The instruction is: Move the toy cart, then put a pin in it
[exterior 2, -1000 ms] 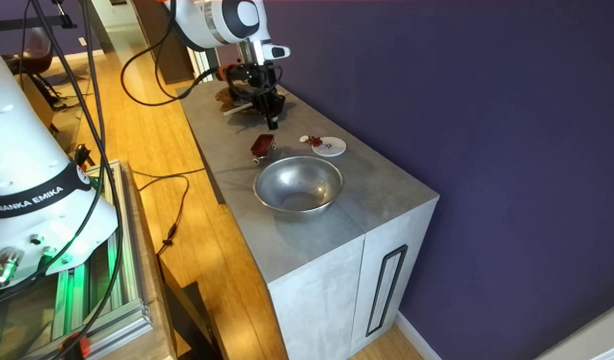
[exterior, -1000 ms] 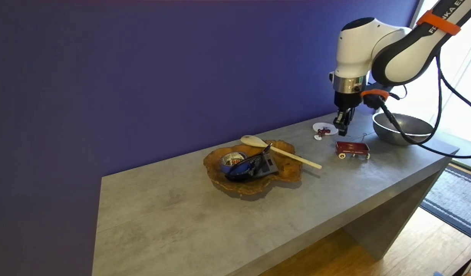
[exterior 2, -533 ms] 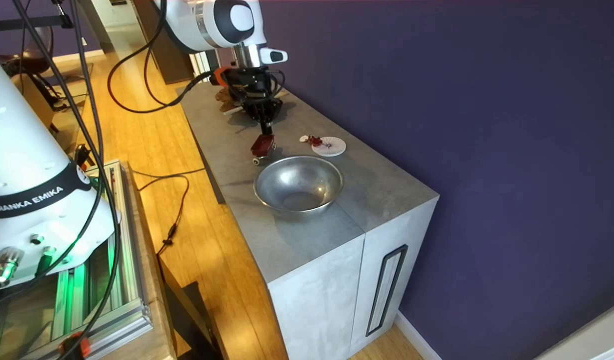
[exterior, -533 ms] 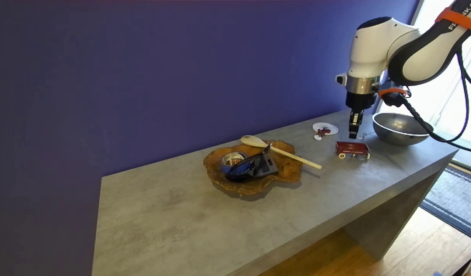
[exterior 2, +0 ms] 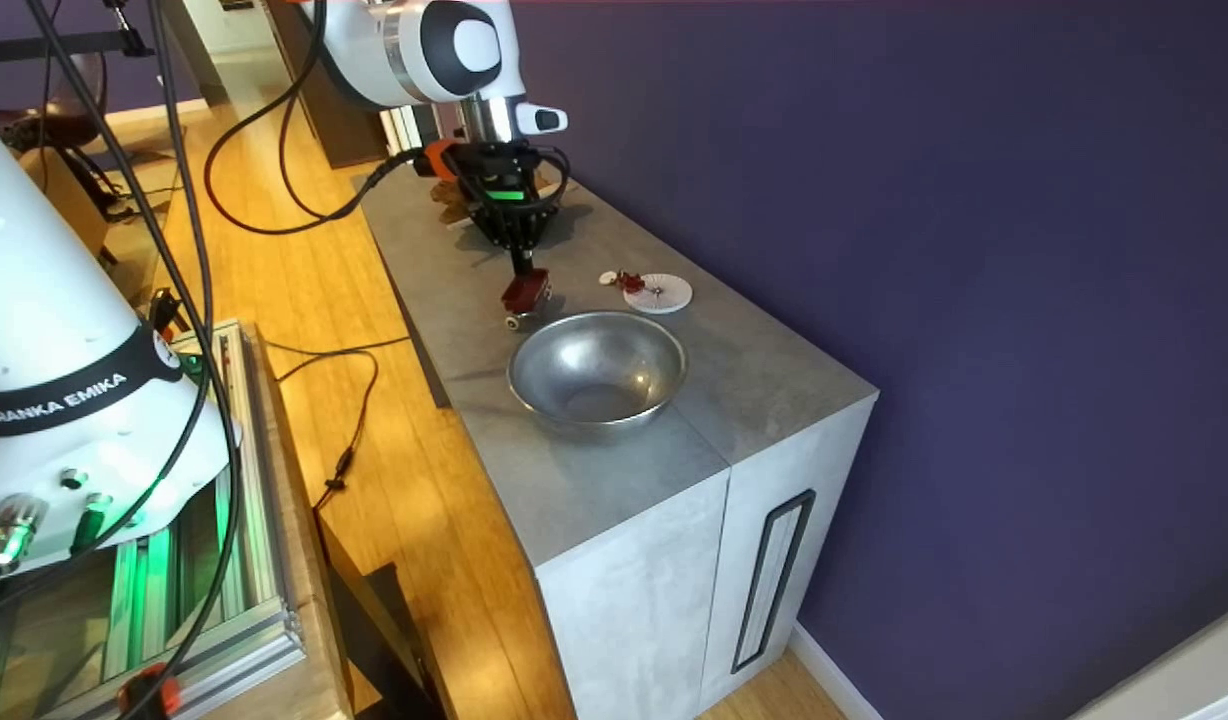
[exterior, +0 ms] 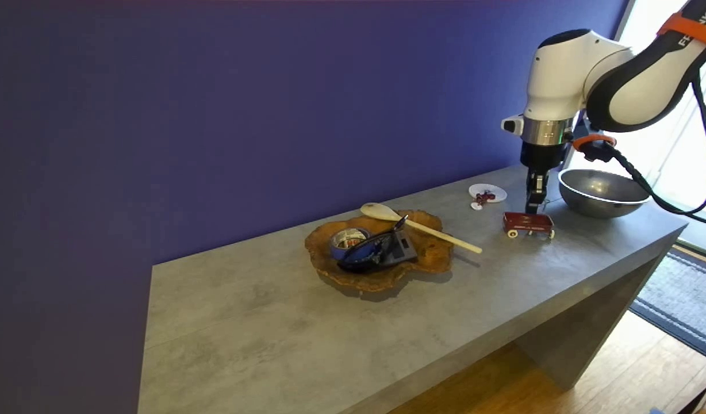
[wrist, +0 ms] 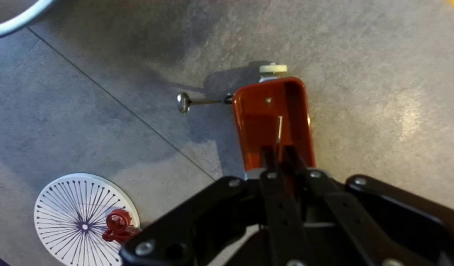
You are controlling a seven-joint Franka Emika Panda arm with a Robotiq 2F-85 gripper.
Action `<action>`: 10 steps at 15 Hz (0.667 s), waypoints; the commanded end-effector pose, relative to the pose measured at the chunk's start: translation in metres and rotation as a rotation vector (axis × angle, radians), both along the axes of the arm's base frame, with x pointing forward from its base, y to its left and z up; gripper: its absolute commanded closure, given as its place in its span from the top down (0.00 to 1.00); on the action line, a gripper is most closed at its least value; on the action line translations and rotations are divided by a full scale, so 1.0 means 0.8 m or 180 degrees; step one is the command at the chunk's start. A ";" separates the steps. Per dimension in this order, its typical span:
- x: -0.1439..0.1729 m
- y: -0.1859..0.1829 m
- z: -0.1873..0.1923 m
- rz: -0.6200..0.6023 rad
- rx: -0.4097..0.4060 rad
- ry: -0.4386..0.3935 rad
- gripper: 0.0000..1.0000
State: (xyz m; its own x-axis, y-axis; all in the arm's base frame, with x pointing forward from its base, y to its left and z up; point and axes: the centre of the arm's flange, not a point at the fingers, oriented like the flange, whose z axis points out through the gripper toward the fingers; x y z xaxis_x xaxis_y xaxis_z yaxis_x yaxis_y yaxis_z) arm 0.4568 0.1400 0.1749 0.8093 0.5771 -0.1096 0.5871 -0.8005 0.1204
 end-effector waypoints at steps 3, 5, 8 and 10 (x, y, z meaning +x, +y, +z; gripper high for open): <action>0.002 -0.004 -0.005 0.0115 0.0104 -0.0021 0.02; 0.003 -0.004 -0.007 0.0112 0.0115 -0.0017 0.28; 0.001 -0.005 -0.007 0.0120 0.0111 -0.0017 0.47; -0.003 -0.003 -0.001 0.0116 0.0084 -0.0029 0.62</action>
State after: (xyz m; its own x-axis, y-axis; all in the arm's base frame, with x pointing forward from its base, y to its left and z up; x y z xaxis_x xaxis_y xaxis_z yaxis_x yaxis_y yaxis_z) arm 0.4574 0.1395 0.1691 0.7922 0.6021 -0.0995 0.6102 -0.7845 0.1108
